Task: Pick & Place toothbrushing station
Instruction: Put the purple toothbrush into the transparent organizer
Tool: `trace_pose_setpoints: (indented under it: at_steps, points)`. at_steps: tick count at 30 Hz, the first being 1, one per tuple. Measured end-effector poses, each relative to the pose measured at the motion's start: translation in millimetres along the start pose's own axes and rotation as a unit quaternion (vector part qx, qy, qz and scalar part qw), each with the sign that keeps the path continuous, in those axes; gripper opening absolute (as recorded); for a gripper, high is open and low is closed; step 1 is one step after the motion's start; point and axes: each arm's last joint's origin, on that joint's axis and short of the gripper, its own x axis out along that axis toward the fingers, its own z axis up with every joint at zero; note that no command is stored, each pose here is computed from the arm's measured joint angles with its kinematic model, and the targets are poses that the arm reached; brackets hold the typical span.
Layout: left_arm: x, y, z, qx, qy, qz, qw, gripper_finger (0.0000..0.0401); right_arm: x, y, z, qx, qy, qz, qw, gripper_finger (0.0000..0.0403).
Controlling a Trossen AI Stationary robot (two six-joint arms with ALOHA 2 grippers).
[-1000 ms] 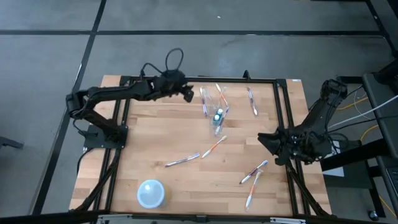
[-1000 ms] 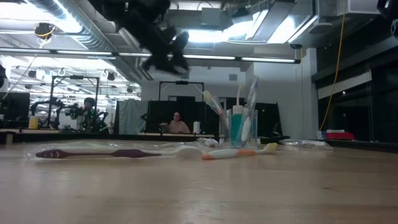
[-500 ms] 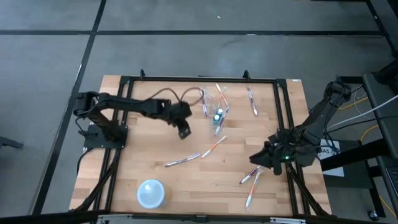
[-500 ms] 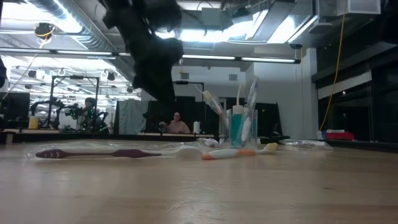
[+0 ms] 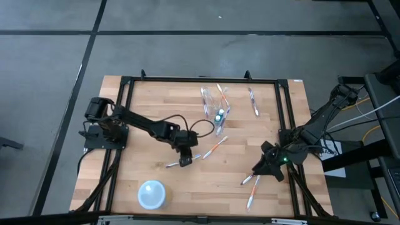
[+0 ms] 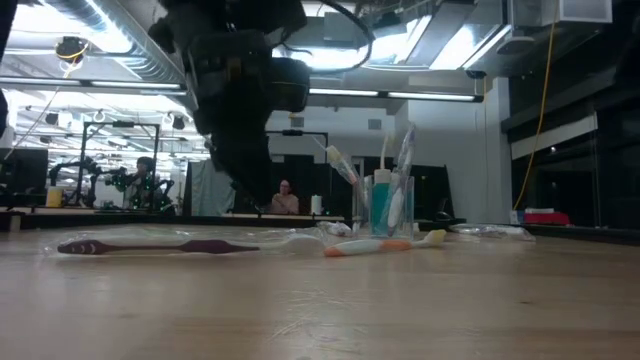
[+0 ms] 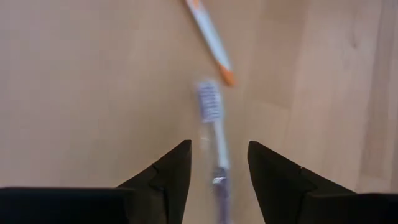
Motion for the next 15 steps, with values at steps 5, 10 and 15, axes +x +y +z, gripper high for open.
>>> trace_pose_setpoints:
  at_steps: [5, 10, 15]
  points:
    - [14, -4, -5, -0.008, 0.014, -0.009, 1.0, 0.0148, 0, 0, -5, 0.015, 0.064, 0.016, 0.998, 0.0142]
    - [27, -4, -8, -0.012, 0.012, 0.012, 1.0, 0.0147, -2, 0, -11, 0.015, 0.091, 0.017, 0.996, 0.0142]
    - [39, 4, -4, -0.052, 0.004, 0.018, 0.998, 0.0132, -5, 3, -19, 0.027, 0.11, 0.017, 0.993, 0.0142]
